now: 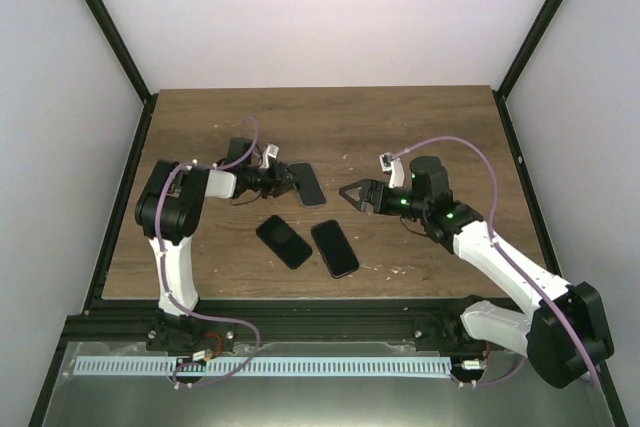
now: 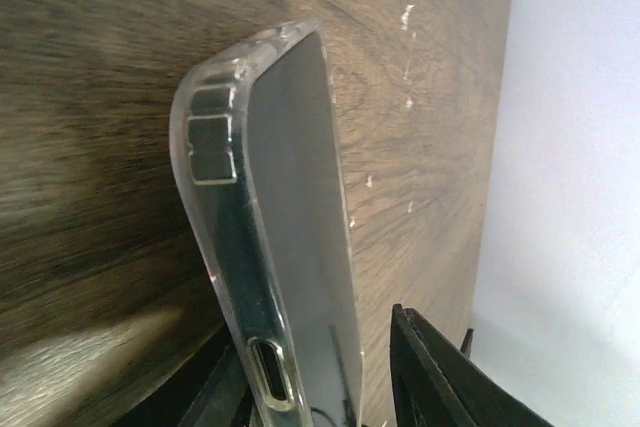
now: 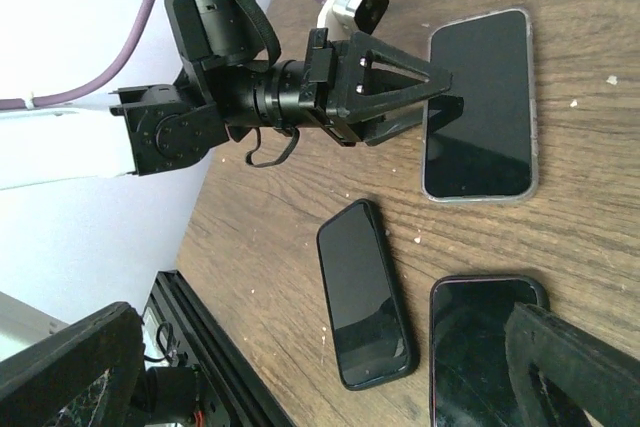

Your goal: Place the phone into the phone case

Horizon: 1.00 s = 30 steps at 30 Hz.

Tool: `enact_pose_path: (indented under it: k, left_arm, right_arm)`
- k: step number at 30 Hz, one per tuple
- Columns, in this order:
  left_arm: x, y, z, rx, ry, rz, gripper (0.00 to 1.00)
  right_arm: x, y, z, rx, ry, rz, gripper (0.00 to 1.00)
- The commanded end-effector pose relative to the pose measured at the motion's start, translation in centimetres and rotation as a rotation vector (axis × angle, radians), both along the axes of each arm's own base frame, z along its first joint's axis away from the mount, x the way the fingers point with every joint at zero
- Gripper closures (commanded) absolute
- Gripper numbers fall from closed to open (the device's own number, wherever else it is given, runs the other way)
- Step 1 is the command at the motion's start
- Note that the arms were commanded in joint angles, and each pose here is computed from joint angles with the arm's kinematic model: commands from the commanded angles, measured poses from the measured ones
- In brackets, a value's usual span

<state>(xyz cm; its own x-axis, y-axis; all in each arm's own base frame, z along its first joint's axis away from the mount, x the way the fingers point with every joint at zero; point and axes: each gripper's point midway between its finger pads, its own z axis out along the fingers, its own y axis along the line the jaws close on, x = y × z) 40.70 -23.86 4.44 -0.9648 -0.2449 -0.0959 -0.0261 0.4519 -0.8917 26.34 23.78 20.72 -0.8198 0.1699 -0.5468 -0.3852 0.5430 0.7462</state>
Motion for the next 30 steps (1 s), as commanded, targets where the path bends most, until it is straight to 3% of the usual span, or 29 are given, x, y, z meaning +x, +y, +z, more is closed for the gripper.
enact_pose_path:
  k: [1, 7, 13, 21, 30]
  left_arm:
    - [0.3, 0.5, 0.7, 0.041, -0.045, 0.002, 0.6]
    - [-0.3, 1.5, 2.5, 0.108, -0.072, 0.028, 0.4]
    - [-1.0, 3.6, 5.9, 0.236, -0.157, 0.084, 0.01]
    - [-4.1, 5.3, 12.9, 0.309, -0.293, 0.079, 0.0]
    - [-8.6, 7.1, 23.8, 0.315, -0.549, 0.114, 0.0]
  right_arm:
    - [0.6, 0.0, 1.2, -0.019, -0.012, -0.017, 0.0]
    - [1.2, -1.3, 2.3, -0.081, -0.048, -0.087, 0.0]
    - [2.2, -4.0, 1.9, -0.165, -0.062, -0.241, 0.0]
    - [2.6, -6.9, 4.5, -0.191, -0.099, -0.405, 0.0]
    - [1.6, -7.6, 10.6, -0.176, -0.215, -0.401, 0.0]
